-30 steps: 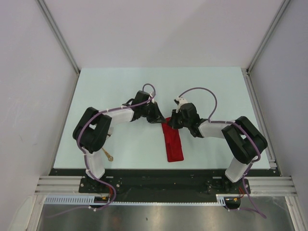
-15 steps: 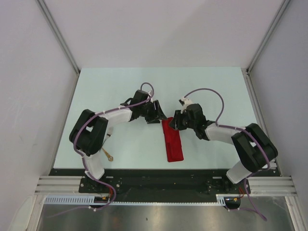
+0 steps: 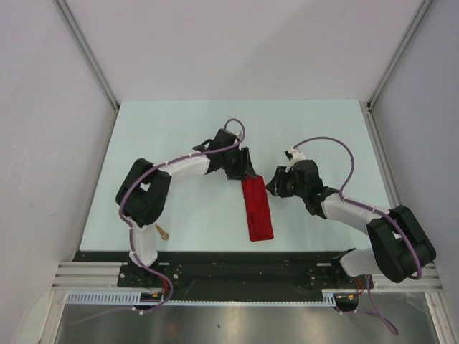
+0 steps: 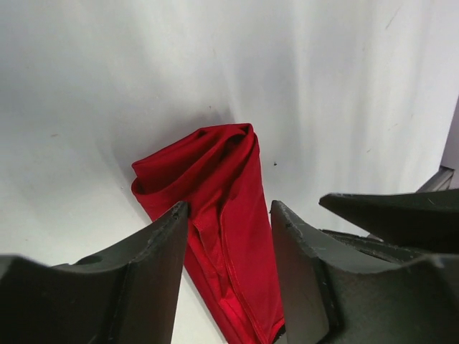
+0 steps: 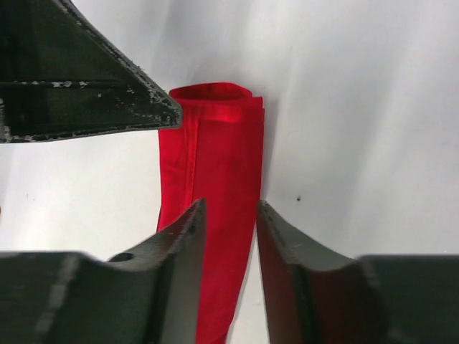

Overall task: Fold the napkin into a case and place the utensils inside
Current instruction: Stuff the top corner of the smaller-rectangle-folded napkin into the folded napkin.

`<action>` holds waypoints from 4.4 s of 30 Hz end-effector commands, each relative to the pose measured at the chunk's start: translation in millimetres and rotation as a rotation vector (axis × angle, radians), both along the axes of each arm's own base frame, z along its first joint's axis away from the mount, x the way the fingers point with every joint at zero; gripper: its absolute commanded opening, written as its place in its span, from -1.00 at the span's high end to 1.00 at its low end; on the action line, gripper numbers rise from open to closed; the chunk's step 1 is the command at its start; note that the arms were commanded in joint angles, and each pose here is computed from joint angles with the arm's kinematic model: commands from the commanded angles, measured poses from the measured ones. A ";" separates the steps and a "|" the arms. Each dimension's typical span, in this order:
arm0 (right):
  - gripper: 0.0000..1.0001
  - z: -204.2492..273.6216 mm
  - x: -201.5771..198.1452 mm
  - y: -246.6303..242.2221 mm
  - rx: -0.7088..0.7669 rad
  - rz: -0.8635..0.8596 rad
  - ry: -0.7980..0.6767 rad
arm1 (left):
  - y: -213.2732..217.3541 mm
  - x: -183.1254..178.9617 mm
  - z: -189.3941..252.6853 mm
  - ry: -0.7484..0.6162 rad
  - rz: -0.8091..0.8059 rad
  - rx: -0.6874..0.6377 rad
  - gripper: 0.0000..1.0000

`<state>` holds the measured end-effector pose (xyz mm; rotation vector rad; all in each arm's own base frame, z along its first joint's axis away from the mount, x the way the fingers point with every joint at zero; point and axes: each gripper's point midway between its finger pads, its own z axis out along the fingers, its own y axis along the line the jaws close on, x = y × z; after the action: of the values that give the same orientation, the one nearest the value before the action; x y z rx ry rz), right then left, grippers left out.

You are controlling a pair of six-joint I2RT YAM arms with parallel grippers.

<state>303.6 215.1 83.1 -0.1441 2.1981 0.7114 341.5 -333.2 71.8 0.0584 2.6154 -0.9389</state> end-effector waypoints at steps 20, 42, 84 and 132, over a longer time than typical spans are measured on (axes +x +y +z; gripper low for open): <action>0.51 -18.7 18.9 44.8 0.125 0.070 0.010 | -18.3 11.5 -3.1 -0.016 -0.013 0.090 0.13; 0.92 -44.7 5.0 51.6 0.087 0.144 0.060 | -32.3 16.2 -5.8 -0.027 0.001 0.135 0.53; -0.01 -1.0 7.0 56.3 0.084 0.200 -0.109 | -34.0 -15.3 26.6 0.059 0.037 -0.107 1.00; 1.00 -4.1 2.2 26.6 0.076 0.239 0.009 | -2.2 -20.9 19.3 -0.253 -0.089 0.151 0.85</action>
<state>300.6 236.6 71.7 -0.3186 2.2133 0.8958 314.6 -327.0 98.1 0.2022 2.4956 -0.7653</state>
